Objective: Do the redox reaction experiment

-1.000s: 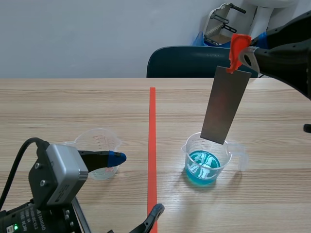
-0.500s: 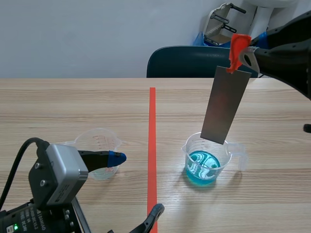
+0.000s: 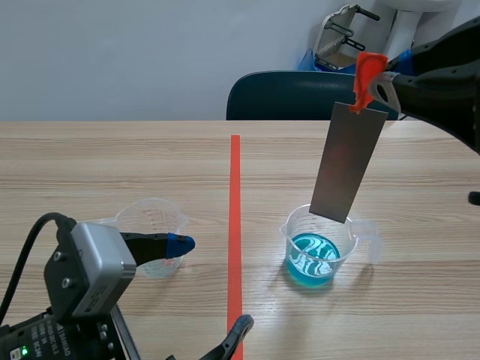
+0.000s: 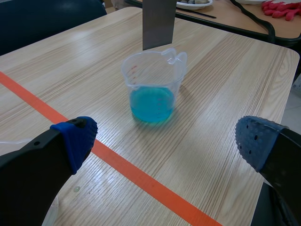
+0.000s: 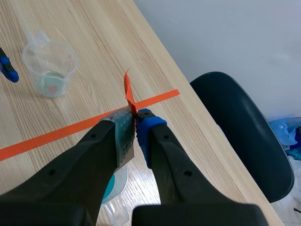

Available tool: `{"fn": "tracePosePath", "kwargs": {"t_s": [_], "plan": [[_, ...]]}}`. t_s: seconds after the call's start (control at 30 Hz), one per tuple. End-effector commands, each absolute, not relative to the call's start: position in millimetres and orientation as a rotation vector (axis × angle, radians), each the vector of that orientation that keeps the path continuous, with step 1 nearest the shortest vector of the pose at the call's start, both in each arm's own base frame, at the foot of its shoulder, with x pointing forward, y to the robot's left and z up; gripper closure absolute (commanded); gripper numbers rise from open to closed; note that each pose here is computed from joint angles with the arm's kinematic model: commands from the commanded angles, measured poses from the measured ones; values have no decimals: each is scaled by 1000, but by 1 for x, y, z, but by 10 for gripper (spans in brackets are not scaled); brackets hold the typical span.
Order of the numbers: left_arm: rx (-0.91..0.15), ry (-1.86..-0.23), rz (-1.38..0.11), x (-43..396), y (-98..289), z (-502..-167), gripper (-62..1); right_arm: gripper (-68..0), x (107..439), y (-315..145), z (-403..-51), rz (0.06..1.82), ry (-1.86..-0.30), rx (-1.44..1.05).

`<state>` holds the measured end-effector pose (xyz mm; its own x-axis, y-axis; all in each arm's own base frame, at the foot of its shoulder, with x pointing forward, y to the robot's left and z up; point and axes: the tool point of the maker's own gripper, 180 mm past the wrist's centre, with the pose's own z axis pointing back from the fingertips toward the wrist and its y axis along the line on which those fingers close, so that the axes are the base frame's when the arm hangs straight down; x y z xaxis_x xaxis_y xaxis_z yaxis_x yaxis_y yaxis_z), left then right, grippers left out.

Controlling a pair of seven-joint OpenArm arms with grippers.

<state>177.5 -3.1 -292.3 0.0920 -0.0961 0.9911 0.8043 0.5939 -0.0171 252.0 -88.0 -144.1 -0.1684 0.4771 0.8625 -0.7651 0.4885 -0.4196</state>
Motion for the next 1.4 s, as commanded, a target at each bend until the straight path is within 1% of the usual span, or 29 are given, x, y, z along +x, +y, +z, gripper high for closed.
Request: {"fn": "tracePosePath", "kwargs": {"t_s": [0.0,0.1,0.13,0.2,0.3,0.4,0.47,0.5,0.7,0.97,1.37], "plan": [[-700,-1340,-740,178,-7,-286,-623,-8,252,-87,-137,1143,-1358,276],[-700,-1340,-740,178,-7,-286,-619,-8,252,-87,-137,1143,-1358,276],[-700,-1343,-739,179,-8,-285,-591,-8,252,-87,-137,1143,-1358,276],[-700,-1339,-734,179,-10,-286,-491,-8,252,-87,-137,1143,-1358,276],[-701,-1339,-725,182,-15,-285,-312,-8,252,-87,-137,1143,-1358,276],[-691,-1337,-734,191,-21,-285,-179,-8,252,-87,-137,1143,-1358,276],[-689,-1345,-741,197,-26,-284,-80,-8,252,-87,-137,1143,-1358,276],[-688,-1351,-745,201,-28,-284,-44,-8,252,-87,-137,1143,-1358,276],[-689,-1376,-746,220,-43,-286,-26,-8,252,-87,-137,1143,-1358,276],[-712,-1375,-754,234,-70,-296,-25,-8,252,-87,-137,1143,-1358,276],[-714,-1404,-708,263,-98,-298,-25,-8,252,-87,-137,1143,-1358,275]]}}
